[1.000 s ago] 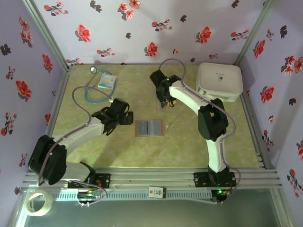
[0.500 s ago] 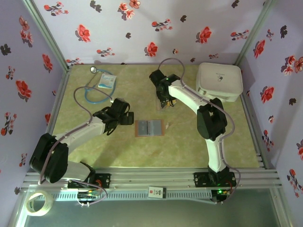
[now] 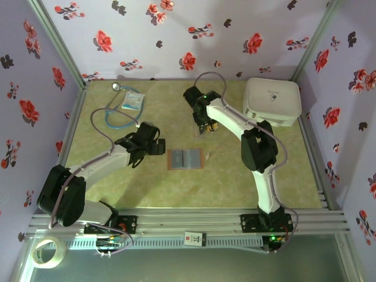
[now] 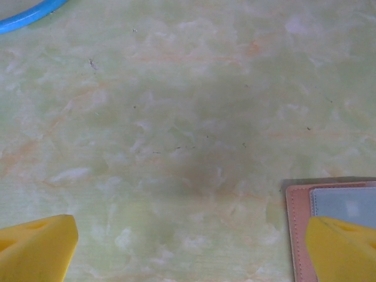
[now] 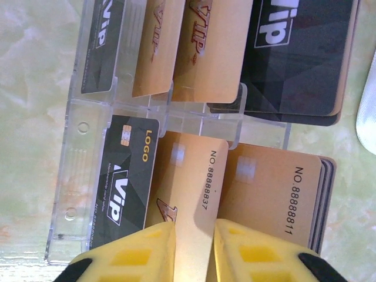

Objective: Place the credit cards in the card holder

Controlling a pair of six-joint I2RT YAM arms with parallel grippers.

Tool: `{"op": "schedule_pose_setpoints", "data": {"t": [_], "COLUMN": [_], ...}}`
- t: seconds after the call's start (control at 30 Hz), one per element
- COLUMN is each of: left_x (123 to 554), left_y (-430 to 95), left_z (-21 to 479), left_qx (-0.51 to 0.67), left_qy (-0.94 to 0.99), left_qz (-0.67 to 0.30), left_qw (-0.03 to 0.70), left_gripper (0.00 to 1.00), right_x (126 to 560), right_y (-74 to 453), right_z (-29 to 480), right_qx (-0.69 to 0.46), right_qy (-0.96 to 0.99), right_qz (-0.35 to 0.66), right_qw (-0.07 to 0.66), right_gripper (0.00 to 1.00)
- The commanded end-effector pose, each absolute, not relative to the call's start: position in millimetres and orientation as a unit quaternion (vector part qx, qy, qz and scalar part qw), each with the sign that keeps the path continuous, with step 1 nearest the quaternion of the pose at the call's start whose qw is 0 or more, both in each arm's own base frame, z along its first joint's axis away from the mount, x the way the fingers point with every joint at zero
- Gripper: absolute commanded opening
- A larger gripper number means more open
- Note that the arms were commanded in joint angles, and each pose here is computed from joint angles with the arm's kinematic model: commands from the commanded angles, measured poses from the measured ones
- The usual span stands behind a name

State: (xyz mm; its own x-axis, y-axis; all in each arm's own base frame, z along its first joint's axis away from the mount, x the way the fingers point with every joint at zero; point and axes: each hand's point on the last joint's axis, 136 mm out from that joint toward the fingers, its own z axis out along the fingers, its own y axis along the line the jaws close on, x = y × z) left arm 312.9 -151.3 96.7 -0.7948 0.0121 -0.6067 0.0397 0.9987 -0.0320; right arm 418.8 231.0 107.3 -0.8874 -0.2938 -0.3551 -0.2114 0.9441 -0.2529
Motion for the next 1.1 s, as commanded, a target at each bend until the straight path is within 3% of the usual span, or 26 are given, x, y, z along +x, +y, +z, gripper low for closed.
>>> {"op": "schedule_pose_setpoints", "data": {"t": [0.0, 1.07], "left_x": [314, 316], "left_y": [-149, -150], "left_z": [91, 86], "left_qx": [0.008, 0.007], "left_qy": [0.948, 0.950], "left_qz": [-0.023, -0.027], "left_qw": [0.317, 0.310], "left_gripper": [1.00, 1.00], "right_x": [415, 414], "right_y": [239, 246], "right_z": [104, 108], "right_qx": [-0.144, -0.108], "right_qy": [0.966, 0.974], "right_qz": [-0.099, -0.040], "right_qw": [0.188, 0.194], "right_gripper": [0.19, 0.15]}}
